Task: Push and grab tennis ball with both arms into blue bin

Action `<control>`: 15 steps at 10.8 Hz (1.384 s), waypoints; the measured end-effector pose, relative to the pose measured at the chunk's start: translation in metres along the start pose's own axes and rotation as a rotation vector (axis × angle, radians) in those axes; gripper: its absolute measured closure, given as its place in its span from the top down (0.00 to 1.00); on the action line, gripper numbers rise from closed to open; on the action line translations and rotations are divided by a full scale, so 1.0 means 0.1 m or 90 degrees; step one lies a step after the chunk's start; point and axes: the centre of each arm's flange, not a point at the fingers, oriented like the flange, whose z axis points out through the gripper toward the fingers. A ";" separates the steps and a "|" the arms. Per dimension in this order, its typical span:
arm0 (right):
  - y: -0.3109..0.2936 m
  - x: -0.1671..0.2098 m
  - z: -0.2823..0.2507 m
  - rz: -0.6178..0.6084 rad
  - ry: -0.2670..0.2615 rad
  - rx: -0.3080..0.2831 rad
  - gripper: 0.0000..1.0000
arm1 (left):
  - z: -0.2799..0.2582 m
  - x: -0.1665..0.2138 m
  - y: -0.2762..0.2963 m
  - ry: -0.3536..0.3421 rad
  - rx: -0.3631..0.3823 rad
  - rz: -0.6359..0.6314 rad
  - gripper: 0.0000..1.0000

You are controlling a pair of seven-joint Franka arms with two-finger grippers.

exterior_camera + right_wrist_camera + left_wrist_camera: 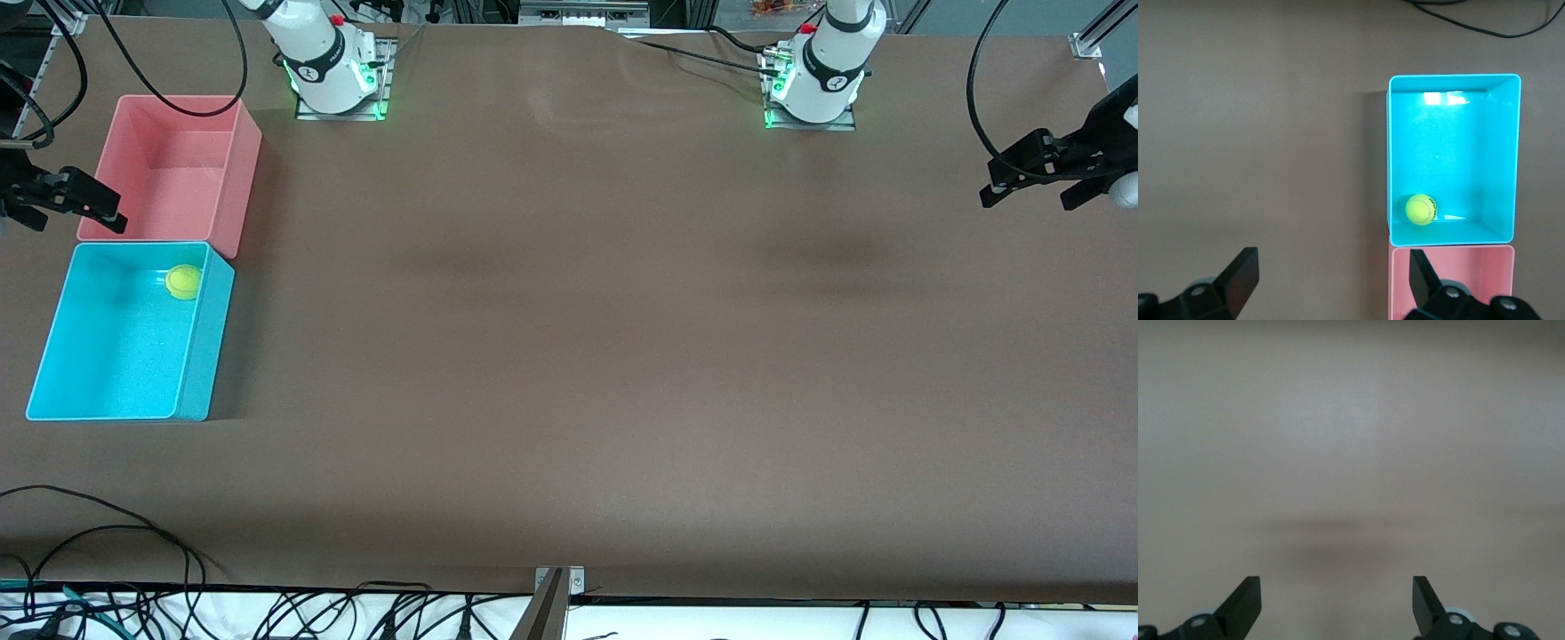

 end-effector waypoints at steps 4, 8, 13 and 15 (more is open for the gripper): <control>0.00 0.00 -0.02 0.000 0.001 0.000 1.00 | 0.00 0.00 0.02 0.000 0.000 0.003 1.00; 0.00 0.00 -0.02 0.000 0.000 0.000 1.00 | 0.01 0.00 0.11 -0.001 0.000 0.013 1.00; 0.00 0.00 -0.02 0.000 -0.001 0.000 1.00 | 0.01 -0.01 0.14 -0.001 0.000 0.017 1.00; 0.00 0.00 -0.02 0.000 -0.001 0.000 1.00 | 0.01 -0.01 0.18 -0.001 0.000 0.022 1.00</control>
